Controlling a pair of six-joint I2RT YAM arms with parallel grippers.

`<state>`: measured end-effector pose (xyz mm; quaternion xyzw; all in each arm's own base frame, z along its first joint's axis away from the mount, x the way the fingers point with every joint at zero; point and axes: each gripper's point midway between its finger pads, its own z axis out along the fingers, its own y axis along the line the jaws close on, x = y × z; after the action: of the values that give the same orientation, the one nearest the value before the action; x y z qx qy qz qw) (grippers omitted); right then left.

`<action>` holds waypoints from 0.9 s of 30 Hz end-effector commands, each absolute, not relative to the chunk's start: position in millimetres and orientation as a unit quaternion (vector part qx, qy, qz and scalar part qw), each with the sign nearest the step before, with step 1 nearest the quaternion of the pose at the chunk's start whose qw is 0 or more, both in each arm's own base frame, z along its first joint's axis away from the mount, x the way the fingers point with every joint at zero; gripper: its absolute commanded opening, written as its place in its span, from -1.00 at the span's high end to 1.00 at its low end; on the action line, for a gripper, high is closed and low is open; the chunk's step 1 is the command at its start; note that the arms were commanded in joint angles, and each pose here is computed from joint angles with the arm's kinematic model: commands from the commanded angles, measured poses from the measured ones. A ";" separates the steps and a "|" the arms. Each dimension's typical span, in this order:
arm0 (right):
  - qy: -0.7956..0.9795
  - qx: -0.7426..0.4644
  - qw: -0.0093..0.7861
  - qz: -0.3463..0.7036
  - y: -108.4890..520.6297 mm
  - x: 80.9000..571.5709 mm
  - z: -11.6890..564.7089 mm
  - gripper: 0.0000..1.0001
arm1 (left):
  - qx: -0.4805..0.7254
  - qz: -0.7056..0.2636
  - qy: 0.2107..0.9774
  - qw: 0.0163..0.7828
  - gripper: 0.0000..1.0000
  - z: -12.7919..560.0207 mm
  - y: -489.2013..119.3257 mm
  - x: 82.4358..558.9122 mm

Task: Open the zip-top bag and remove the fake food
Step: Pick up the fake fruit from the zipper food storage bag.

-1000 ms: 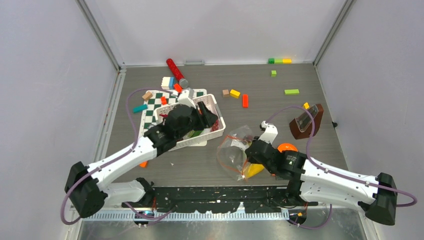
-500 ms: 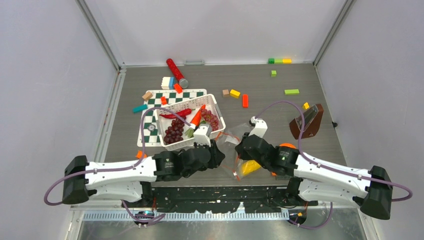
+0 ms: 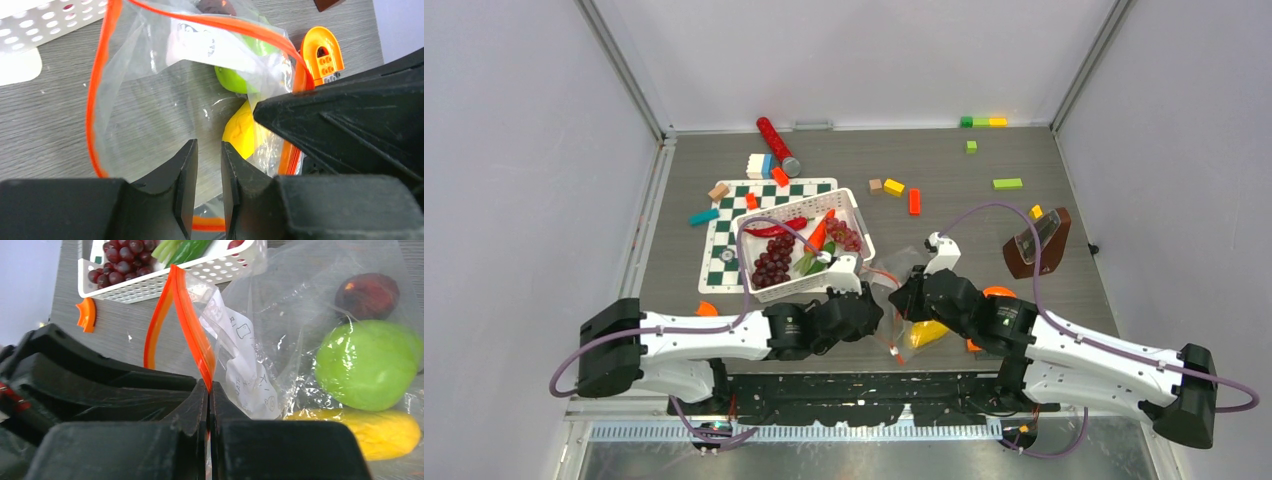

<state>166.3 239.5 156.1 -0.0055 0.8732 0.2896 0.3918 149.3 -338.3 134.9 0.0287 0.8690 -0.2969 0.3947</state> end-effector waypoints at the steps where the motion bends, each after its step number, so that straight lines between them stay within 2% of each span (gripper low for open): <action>1: 0.858 -0.036 0.394 0.327 252.9 160.7 171.1 1.00 | 0.001 -0.344 0.848 0.404 0.47 147.0 -357.3 156.2; 12: 0.847 -0.061 0.386 0.361 259.8 150.1 179.1 0.99 | 0.012 -0.363 0.847 0.389 0.42 127.8 -364.2 161.3; 16: 0.845 -0.048 0.393 0.359 254.1 151.7 178.8 0.91 | 0.013 -0.363 0.849 0.383 0.40 117.5 -362.9 159.6; 18: 0.847 -0.025 0.395 0.356 250.5 155.0 180.8 0.77 | 0.012 -0.360 0.852 0.379 0.39 112.4 -362.5 158.7; 20: 0.844 -0.010 0.401 0.357 248.7 158.2 186.4 0.48 | 0.011 -0.359 0.854 0.376 0.38 107.5 -361.9 157.8; 21: 0.847 -0.008 0.400 0.349 246.7 159.3 185.1 0.23 | 0.011 -0.358 0.855 0.374 0.36 105.4 -362.0 157.6; 23: 0.854 -0.003 0.400 0.332 242.4 163.5 186.8 0.00 | 0.011 -0.356 0.857 0.372 0.29 102.2 -362.0 157.1; 27: 0.871 0.027 0.392 0.295 224.8 182.2 187.3 -0.27 | 0.013 -0.349 0.861 0.369 0.13 97.7 -360.4 156.5</action>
<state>160.4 238.9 168.0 -0.0134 0.8701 0.3155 0.3785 152.4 -355.4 91.7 0.0234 0.8698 -0.3345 0.3620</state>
